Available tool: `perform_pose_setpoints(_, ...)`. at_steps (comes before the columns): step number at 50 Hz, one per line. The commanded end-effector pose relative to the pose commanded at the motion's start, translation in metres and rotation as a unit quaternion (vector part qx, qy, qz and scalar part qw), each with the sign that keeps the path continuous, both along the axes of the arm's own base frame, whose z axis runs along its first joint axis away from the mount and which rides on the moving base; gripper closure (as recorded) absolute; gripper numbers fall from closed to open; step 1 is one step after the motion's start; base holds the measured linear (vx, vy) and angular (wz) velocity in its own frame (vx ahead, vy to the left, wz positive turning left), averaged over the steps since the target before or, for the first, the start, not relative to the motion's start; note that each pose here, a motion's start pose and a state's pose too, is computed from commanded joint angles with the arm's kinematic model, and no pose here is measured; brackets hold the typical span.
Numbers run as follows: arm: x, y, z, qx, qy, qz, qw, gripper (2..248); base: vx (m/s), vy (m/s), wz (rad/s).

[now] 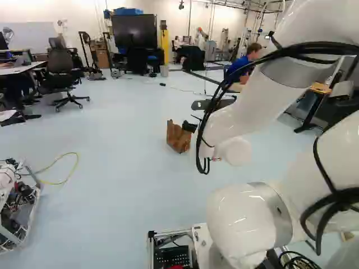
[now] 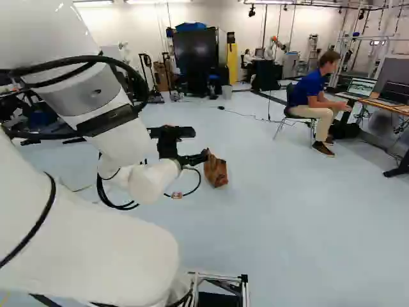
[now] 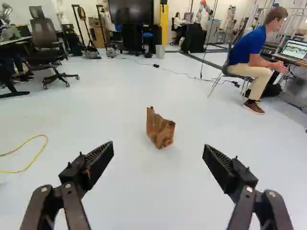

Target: Pick up the grocery bag from the ground

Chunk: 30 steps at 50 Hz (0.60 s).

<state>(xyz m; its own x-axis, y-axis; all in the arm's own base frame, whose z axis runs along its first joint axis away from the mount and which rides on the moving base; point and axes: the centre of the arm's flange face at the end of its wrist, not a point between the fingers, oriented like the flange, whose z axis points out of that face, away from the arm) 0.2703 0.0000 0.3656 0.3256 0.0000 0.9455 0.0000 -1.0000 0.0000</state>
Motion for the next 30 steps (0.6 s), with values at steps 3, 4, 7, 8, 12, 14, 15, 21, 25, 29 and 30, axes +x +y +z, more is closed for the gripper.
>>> perform_pose_setpoints(3,0.0,0.0,0.0,0.0,0.0,0.0,1.0,3,0.0,0.0,0.0)
perform_pose_setpoints(4,0.0,0.0,0.0,0.0,0.0,0.0,1.0,3,0.0,0.0,0.0)
perform_pose_setpoints(7,0.0,0.0,0.0,0.0,0.0,0.0,1.0,3,0.0,0.0,0.0)
perform_pose_setpoints(8,0.0,0.0,0.0,0.0,0.0,0.0,1.0,3,0.0,0.0,0.0)
perform_pose_setpoints(12,0.0,0.0,0.0,0.0,0.0,0.0,1.0,3,0.0,0.0,0.0)
perform_pose_setpoints(14,0.0,0.0,0.0,0.0,0.0,0.0,1.0,3,0.0,0.0,0.0)
perform_pose_setpoints(15,0.0,0.0,0.0,0.0,0.0,0.0,1.0,3,0.0,0.0,0.0)
perform_pose_setpoints(21,0.0,0.0,0.0,0.0,0.0,0.0,1.0,3,0.0,0.0,0.0)
perform_pose_setpoints(25,0.0,0.0,0.0,0.0,0.0,0.0,1.0,3,0.0,0.0,0.0)
perform_pose_setpoints(29,0.0,0.0,0.0,0.0,0.0,0.0,1.0,3,0.0,0.0,0.0)
perform_pose_setpoints(30,0.0,0.0,0.0,0.0,0.0,0.0,1.0,3,0.0,0.0,0.0)
